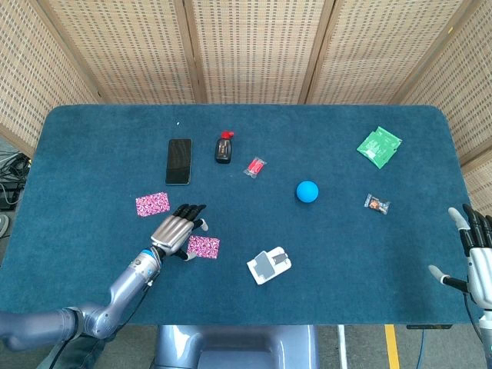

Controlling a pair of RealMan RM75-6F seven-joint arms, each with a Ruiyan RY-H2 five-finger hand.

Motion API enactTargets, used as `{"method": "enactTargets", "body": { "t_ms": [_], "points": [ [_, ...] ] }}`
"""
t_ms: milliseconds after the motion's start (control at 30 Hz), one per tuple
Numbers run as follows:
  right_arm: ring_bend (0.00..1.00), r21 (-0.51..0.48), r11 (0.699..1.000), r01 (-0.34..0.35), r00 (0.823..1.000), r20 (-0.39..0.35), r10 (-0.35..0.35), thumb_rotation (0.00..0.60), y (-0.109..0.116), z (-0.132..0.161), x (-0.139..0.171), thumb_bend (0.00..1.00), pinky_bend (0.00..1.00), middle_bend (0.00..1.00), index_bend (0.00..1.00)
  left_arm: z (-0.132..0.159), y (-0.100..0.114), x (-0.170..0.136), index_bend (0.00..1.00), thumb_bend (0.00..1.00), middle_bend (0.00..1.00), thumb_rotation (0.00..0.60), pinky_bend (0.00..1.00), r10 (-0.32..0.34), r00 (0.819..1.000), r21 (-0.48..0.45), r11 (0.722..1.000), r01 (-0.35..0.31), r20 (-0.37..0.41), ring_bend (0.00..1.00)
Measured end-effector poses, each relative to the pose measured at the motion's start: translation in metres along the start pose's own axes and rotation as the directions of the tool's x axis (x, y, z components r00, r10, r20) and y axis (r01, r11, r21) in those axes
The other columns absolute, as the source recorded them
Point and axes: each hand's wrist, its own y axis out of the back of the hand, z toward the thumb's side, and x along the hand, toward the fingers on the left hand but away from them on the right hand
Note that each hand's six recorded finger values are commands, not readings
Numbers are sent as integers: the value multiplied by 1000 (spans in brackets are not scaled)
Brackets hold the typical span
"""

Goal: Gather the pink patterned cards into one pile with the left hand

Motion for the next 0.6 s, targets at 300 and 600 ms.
{"method": "enactTargets", "body": {
  "t_ms": [300,600],
  "points": [
    [0,1,1000,-2,1000,-1,2,600,-1,0,0,0,0,0,0,9,-8,8,339,220,0,600,0,-21,1000,2,1000,21,3,0],
    [0,-1,1000,-2,1000,1,2,600,0,0,0,0,0,0,0,13,-12,9,344,220,0,600,0,-43,999,-13,999,43,11,0]
  ]
}}
